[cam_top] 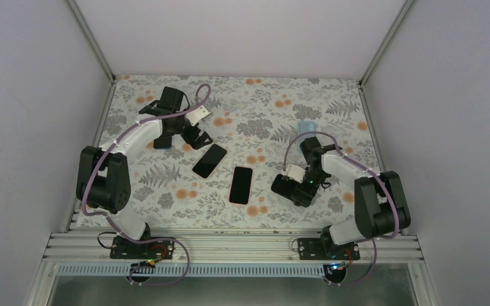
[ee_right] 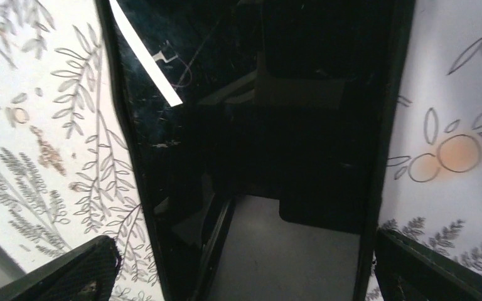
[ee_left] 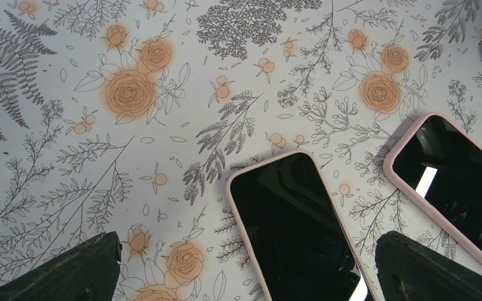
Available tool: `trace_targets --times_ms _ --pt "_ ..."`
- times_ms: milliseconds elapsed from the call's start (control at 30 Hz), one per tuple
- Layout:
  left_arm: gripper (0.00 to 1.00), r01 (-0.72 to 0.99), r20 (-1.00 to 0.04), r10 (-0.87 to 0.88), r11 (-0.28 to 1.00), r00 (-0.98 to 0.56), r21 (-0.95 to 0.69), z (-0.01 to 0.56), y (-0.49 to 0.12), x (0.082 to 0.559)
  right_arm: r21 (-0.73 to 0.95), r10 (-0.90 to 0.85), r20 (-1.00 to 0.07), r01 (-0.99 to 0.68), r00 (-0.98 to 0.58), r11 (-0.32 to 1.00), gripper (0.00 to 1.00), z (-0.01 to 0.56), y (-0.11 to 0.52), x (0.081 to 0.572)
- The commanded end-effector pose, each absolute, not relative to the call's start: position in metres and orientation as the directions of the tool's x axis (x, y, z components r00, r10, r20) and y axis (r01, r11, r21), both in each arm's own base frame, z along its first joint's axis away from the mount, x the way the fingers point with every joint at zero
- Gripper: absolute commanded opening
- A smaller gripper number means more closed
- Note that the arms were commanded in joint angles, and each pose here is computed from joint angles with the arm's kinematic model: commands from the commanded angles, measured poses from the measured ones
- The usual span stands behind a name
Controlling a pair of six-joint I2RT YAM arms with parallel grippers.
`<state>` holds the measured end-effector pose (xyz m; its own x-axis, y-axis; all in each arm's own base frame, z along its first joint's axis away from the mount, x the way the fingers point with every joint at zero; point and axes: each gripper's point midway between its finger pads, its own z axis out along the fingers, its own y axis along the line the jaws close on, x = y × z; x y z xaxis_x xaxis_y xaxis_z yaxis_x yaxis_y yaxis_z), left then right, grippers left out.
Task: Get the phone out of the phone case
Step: Pick up the phone at the center of the board.
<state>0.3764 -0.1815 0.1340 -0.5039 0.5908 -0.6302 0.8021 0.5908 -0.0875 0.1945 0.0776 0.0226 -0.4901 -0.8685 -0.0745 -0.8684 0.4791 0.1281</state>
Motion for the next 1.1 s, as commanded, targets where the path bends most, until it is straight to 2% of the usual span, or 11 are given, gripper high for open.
trace_targets --times_ms 0,300,433,533,667,800,900,1067 --pt "1.0 0.804 -0.643 0.588 0.59 -0.49 -0.074 0.138 -0.18 0.378 0.09 -0.876 -0.052 -0.876 -0.48 0.474 1.0 0.009 0.076 0.197" --pt "1.0 0.803 -0.641 0.589 0.591 -0.492 -0.073 0.137 -0.18 0.381 0.027 -0.898 -0.001 -0.897 -0.441 0.441 0.99 -0.009 0.074 0.189" --pt "1.0 0.803 -0.639 0.589 0.59 -0.495 -0.078 0.135 -0.181 0.381 -0.001 -0.901 0.048 -0.902 -0.431 0.432 0.92 -0.019 0.069 0.18" --pt "1.0 0.814 -0.631 0.595 0.572 -0.497 -0.101 0.134 -0.185 0.379 -0.017 -0.907 0.034 -0.908 -0.42 0.42 0.75 -0.017 0.071 0.18" --pt "1.0 0.84 -0.629 0.602 0.52 -0.492 -0.159 0.145 -0.196 0.374 -0.086 -0.905 -0.089 -0.902 -0.417 0.424 0.66 0.008 0.088 0.203" --pt "1.0 0.874 -0.621 0.629 0.433 -0.468 -0.22 0.155 -0.22 0.359 -0.207 -0.882 -0.302 -0.878 -0.362 0.432 0.59 0.066 0.119 0.243" --pt "1.0 0.877 -0.594 0.645 0.372 -0.481 -0.305 0.16 -0.24 0.344 -0.266 -0.862 -0.401 -0.861 -0.311 0.434 0.58 0.104 0.139 0.262" --pt "1.0 0.83 -0.581 0.61 0.267 -0.54 -0.491 0.178 -0.271 0.331 -0.333 -0.838 -0.491 -0.839 -0.236 0.431 0.6 0.147 0.168 0.286"
